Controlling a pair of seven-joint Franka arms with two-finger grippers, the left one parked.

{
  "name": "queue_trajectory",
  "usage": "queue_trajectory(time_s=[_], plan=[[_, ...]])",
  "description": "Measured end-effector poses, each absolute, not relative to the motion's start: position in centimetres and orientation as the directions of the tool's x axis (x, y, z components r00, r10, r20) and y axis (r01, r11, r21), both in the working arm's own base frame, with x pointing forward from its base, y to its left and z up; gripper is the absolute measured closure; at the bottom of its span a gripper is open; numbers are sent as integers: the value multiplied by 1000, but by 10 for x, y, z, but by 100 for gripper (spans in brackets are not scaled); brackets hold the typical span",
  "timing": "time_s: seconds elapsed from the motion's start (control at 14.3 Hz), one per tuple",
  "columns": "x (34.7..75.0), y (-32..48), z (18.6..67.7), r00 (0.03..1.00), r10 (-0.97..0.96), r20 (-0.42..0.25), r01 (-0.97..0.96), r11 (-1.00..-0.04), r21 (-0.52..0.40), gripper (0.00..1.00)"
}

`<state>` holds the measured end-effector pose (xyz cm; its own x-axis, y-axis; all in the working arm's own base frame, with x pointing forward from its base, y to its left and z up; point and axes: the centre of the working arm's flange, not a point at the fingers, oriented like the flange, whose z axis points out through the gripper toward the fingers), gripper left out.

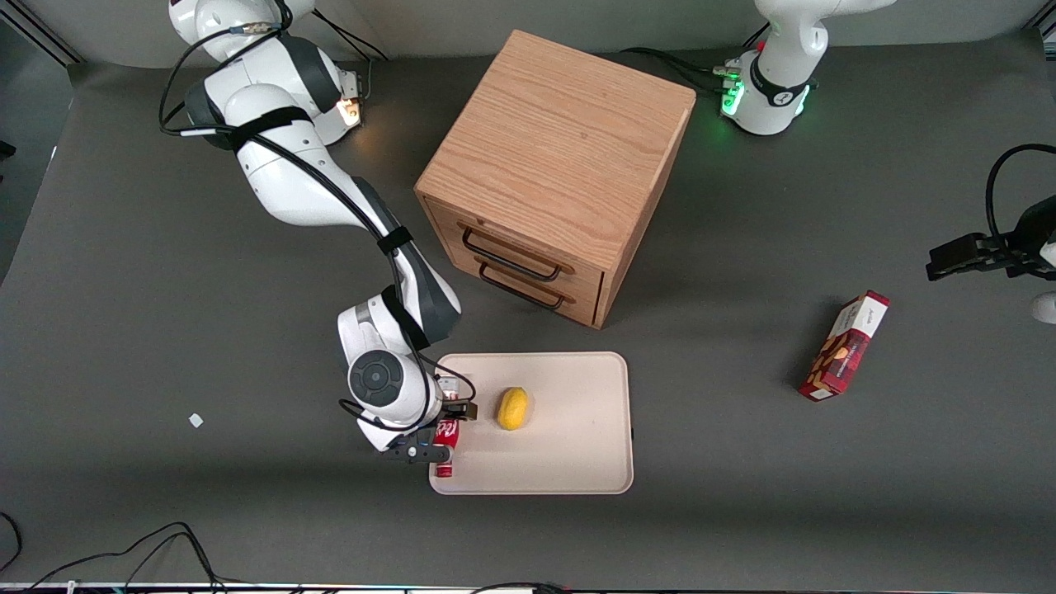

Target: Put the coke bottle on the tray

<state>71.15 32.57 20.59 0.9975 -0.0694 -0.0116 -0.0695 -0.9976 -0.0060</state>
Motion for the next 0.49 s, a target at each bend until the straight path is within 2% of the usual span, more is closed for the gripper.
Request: queue_trajectory(time_s=[0.28,0.49], plan=[[710,321,256,996,-81,-37,-81,-997,-4,0],[707,289,306,991,-118,-58,-118,-993,-7,0]])
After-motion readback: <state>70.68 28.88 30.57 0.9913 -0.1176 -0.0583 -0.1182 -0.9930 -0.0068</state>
